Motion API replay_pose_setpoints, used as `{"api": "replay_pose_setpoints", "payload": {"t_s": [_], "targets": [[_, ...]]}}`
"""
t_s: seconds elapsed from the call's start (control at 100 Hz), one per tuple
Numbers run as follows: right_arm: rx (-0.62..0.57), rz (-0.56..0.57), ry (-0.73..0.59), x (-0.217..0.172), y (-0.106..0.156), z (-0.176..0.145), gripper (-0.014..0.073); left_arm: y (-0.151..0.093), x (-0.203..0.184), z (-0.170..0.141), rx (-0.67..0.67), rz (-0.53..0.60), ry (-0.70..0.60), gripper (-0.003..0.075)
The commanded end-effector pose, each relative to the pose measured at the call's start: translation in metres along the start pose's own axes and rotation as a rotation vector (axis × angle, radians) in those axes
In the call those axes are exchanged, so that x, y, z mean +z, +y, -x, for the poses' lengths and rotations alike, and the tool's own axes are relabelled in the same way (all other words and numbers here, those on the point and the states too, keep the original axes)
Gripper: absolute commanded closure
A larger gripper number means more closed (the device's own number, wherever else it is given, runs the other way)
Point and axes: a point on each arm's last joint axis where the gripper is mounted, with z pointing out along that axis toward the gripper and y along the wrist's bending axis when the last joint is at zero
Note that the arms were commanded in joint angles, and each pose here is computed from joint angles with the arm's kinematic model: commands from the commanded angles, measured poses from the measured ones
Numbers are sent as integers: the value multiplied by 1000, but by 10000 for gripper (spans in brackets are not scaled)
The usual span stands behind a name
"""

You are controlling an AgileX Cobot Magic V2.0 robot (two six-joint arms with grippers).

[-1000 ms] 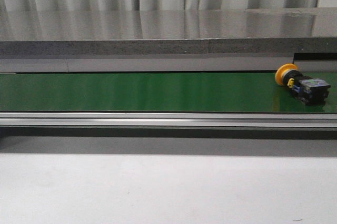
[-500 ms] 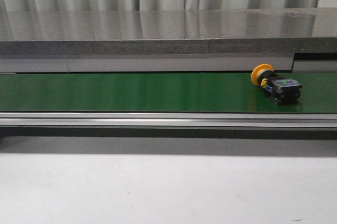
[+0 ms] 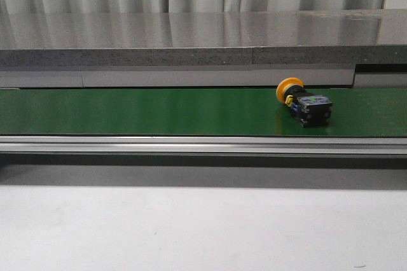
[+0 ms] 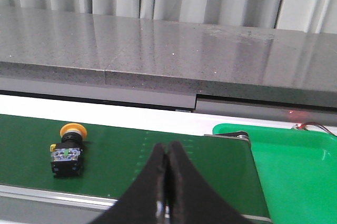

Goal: Move button from right to left

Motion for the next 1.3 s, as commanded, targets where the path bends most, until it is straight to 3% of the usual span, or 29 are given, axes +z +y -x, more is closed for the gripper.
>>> {"api": "replay_pose_setpoints", "payload": {"t_s": [0.0, 0.43, 0.71, 0.97, 1.2, 1.29], "targets": [[4, -8, -89, -1, -1, 15, 662, 0, 0, -4, 7, 4, -94, 741], [4, -8, -89, -1, -1, 15, 662, 0, -5, 18, 14, 3, -335, 741], [4, -8, -89, -1, -1, 15, 662, 1, -17, 68, 10, 8, -388, 741], [4, -8, -89, -1, -1, 15, 662, 3, -15, 120, -5, 9, -211, 741], [4, -8, -89, -1, -1, 15, 662, 5, 19, 162, -9, 6, 42, 738], [4, -8, -89, -1, -1, 15, 662, 4, 39, 168, -25, -1, 146, 669]]}}
